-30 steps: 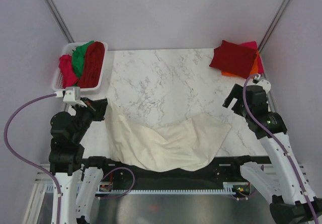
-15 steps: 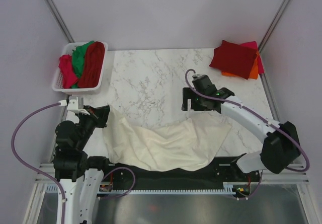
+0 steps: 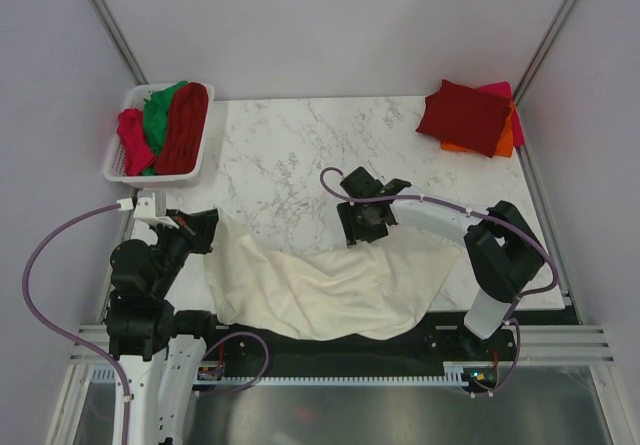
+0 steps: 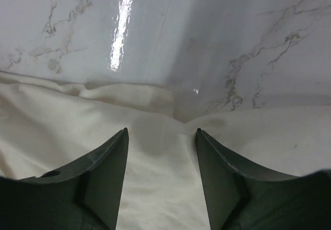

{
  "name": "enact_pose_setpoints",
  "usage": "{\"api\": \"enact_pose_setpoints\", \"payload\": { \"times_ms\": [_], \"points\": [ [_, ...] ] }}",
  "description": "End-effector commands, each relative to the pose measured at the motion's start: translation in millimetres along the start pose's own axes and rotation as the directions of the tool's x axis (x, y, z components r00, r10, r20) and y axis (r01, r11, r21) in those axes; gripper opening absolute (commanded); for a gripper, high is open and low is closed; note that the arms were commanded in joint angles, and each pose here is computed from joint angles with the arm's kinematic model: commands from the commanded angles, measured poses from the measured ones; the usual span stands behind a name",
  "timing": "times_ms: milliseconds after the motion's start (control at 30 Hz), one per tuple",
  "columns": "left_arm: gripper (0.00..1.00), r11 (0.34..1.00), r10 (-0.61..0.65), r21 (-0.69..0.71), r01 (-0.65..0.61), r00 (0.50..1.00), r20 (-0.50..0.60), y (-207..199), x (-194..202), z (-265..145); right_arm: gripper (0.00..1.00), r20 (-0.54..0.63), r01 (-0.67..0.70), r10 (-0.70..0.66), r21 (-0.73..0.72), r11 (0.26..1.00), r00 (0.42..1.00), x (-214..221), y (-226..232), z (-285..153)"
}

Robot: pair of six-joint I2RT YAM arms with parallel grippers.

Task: Fold and stack the t-shirts
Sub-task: Flatten the tshirt out

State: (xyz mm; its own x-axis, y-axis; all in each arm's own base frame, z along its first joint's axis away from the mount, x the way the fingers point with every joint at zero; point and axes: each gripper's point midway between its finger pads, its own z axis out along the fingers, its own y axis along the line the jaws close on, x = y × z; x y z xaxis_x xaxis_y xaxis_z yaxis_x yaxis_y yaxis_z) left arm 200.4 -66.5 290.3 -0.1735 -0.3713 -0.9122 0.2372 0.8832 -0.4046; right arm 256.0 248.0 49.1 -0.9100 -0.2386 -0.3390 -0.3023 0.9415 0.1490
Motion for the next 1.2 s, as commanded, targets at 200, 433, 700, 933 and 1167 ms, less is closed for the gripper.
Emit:
{"api": "enact_pose_setpoints", "payload": {
  "times_ms": [200, 433, 700, 933, 1167],
  "points": [
    [0.02, 0.999, -0.002, 0.041, 0.001, 1.000, 0.027, -10.4, -12.2, 0.9, 0.22, -0.084, 0.034, -0.041, -0.085, 0.996, 0.996, 34.3, 8.0, 15.0],
    [0.02, 0.999, -0.007, 0.033, 0.007, 1.000, 0.010, -9.5, -13.9, 6.0, 0.00, 0.011, 0.024, -0.024, -0.070, 0.997, 1.000, 9.9, 2.0, 6.5],
    [0.02, 0.988, -0.051, -0.146, 0.051, 0.999, 0.008, 5.1, -85.1, 55.4, 0.00, 0.381, -0.098, 0.070, 0.053, 0.994, 0.922, -175.1, -58.8, -96.6],
    [0.02, 0.998, 0.017, -0.066, -0.005, 0.984, 0.176, -20.5, -124.6, 26.0, 0.00, 0.564, -0.240, 0.190, 0.014, 0.971, 0.803, -133.9, -77.3, -195.2],
    [0.02, 0.993, -0.105, -0.055, 0.101, 0.992, -0.076, 6.4, -7.9, 34.7, 0.98, 0.211, -0.360, 0.338, 0.079, 0.929, 0.917, 25.7, -95.0, -39.8]
  ]
}}
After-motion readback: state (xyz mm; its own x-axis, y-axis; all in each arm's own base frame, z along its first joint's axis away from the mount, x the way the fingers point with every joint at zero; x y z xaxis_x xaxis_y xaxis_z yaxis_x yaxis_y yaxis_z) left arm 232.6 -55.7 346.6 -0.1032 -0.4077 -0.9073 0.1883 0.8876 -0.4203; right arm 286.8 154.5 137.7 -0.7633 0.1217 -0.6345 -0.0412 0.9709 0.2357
